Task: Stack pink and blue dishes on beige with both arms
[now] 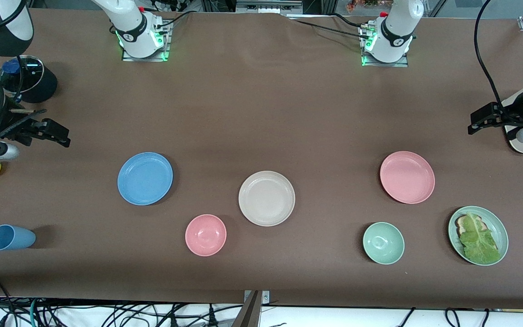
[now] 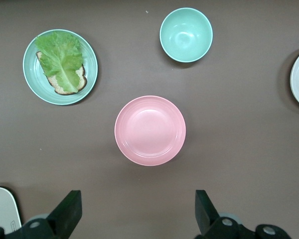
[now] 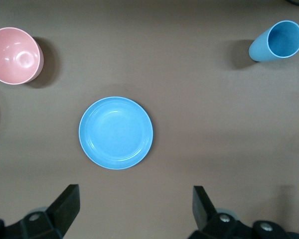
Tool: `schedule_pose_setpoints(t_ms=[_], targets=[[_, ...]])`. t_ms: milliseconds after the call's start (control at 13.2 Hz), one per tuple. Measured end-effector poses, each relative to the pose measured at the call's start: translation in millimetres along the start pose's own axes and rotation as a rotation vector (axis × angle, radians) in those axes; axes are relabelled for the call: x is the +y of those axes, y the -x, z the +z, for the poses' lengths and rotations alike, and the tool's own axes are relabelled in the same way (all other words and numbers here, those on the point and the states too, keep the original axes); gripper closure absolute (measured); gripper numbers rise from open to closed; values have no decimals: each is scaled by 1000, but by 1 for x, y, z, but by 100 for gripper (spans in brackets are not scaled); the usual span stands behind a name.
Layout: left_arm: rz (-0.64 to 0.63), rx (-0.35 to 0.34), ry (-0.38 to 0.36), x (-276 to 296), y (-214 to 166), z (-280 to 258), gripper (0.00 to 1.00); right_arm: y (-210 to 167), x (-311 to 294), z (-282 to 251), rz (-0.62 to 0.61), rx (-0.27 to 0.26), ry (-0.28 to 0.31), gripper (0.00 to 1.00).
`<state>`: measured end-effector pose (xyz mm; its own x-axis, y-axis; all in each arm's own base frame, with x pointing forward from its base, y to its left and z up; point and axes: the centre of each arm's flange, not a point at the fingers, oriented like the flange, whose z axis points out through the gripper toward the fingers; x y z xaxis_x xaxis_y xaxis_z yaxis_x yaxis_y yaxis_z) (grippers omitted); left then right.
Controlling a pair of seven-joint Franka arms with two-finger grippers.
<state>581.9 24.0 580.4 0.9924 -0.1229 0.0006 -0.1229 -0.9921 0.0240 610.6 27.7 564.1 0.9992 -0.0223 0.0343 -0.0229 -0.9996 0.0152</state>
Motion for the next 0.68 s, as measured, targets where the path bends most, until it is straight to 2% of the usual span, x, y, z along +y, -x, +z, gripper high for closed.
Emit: schedule_pose_setpoints(t_ms=[681], targets=[[0,0,0,0,0,0,0,1,13,15,21,-30,6,0]])
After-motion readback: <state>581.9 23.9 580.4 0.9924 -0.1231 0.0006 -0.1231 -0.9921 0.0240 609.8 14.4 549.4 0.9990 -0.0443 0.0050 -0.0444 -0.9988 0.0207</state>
